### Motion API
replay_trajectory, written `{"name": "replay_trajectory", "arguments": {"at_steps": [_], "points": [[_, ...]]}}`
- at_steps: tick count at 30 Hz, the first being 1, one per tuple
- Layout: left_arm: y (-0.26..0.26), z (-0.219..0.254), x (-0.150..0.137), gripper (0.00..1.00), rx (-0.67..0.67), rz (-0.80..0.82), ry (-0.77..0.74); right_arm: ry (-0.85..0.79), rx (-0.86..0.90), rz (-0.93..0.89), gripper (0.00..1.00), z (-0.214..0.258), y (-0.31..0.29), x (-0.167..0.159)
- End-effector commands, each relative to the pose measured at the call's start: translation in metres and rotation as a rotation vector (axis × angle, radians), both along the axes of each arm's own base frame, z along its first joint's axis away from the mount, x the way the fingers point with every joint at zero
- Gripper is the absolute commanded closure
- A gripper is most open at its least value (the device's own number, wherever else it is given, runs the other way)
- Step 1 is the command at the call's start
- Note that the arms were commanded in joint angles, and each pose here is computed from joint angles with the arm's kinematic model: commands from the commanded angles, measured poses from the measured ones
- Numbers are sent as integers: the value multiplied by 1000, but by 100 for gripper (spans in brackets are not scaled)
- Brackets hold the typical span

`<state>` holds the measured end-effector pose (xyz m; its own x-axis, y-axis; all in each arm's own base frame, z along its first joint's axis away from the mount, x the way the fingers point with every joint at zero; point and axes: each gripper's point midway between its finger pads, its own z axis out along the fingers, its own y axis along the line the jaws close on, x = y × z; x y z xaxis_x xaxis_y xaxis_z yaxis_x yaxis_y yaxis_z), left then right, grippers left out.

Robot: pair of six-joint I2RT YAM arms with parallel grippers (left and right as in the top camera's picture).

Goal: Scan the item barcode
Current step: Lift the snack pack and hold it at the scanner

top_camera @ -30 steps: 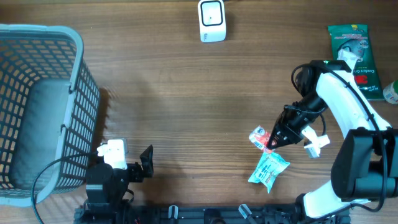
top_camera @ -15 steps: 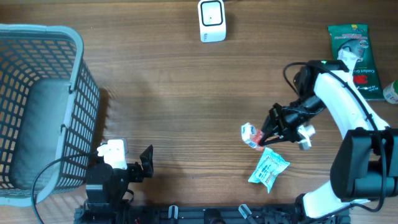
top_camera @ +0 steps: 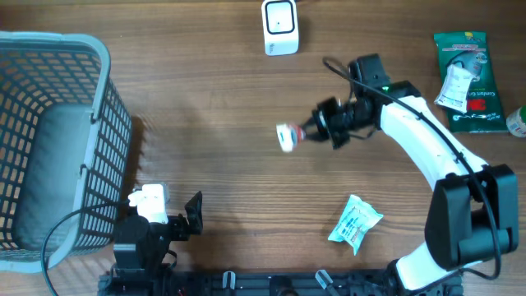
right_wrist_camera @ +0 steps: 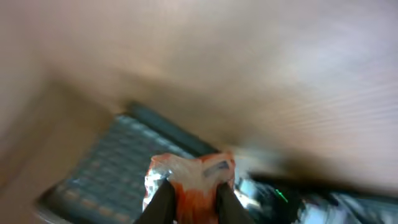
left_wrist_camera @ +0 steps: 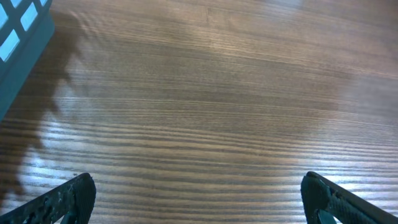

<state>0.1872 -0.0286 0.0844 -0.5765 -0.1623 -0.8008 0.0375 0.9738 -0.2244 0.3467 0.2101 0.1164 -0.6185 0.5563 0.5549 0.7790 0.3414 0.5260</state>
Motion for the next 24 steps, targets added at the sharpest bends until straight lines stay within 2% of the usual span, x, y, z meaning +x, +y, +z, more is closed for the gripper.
{"name": "replay_trajectory", "arguments": {"at_steps": [1, 4, 8, 11, 13, 19, 24], "points": [[0, 0, 0, 0, -6, 4, -3, -304, -5, -116, 96, 30, 14, 67], [0, 0, 0, 0, -6, 4, -3, -629, -40, -210, 96, 70, 19, 115], [0, 0, 0, 0, -6, 4, -3, -885, -192, -457, 96, 107, -1, 157], [0, 0, 0, 0, -6, 4, -3, -989, -300, -608, 96, 116, -16, 173], [0, 0, 0, 0, -6, 4, -3, -1085, -319, -597, 96, 118, -11, 183], [0, 0, 0, 0, -6, 4, -3, -1249, -211, -693, 96, 92, -8, 219], [0, 0, 0, 0, -6, 4, -3, -1289, -179, -685, 96, 75, 11, 254]]}}
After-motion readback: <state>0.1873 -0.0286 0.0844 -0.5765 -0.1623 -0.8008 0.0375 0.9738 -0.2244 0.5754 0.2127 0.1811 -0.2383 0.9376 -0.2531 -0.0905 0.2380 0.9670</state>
